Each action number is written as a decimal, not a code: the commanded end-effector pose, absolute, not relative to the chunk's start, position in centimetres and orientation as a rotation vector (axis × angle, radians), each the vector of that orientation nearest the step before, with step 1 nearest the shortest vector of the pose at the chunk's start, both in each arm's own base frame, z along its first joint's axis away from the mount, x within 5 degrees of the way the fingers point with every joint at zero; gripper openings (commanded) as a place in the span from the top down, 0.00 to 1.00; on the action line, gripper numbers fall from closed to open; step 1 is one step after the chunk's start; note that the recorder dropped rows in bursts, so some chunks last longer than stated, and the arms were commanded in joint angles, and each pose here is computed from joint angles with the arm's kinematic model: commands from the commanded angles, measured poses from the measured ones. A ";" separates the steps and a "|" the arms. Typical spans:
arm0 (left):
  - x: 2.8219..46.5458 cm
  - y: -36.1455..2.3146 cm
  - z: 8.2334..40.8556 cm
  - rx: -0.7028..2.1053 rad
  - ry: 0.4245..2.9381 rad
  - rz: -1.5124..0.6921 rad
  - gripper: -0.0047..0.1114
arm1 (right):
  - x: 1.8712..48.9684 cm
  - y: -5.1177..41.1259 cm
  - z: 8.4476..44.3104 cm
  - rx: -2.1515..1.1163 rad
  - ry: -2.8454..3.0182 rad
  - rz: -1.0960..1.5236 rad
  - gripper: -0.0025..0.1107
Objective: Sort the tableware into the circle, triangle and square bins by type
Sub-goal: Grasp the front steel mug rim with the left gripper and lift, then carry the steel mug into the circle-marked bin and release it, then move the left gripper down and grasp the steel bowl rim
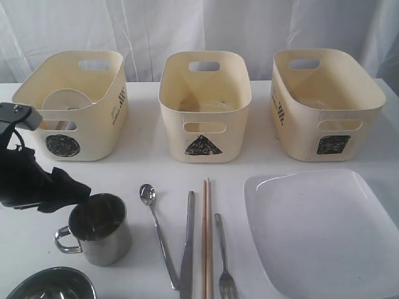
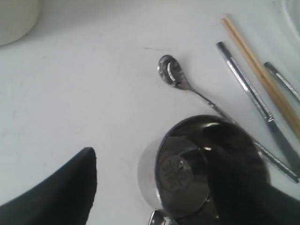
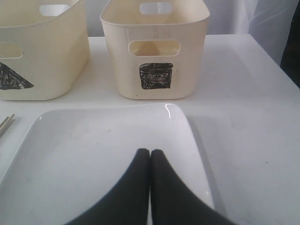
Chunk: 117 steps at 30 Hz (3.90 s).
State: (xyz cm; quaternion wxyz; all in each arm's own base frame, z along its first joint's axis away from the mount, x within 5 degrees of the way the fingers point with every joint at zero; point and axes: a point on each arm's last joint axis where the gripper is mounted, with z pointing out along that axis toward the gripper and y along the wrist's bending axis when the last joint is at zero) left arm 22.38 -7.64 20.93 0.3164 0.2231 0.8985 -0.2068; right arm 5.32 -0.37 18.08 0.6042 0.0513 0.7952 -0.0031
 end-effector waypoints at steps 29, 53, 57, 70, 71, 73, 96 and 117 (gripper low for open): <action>22.7 -6.6 14.9 0.580 2.518 -0.397 0.53 | 5.3 -0.3 18.2 0.116 1.823 -0.002 0.98; 24.0 -4.1 32.7 0.306 1.806 -0.016 0.96 | 5.3 -0.3 18.2 0.116 1.823 -0.002 0.98; 24.3 -2.2 37.3 0.061 1.618 0.114 0.96 | 5.3 -0.3 18.2 0.116 1.823 -0.002 0.98; 36.7 -5.6 37.0 0.260 1.337 0.124 0.96 | 5.3 -0.3 18.2 0.116 1.823 -0.002 0.98; 38.4 -5.7 35.5 0.265 1.433 0.129 0.96 | 5.3 -0.3 18.2 0.116 1.823 -0.002 0.98; 40.6 -5.6 33.2 0.231 1.597 0.093 0.96 | 5.3 -0.3 18.2 0.116 1.823 -0.002 0.98; 42.0 -7.3 32.6 0.352 2.231 -0.254 0.34 | 5.3 -0.3 18.2 0.116 1.823 -0.002 0.98; 26.2 -11.1 25.1 1.032 3.070 -0.638 0.36 | 5.3 -0.3 18.2 0.116 1.823 -0.002 0.98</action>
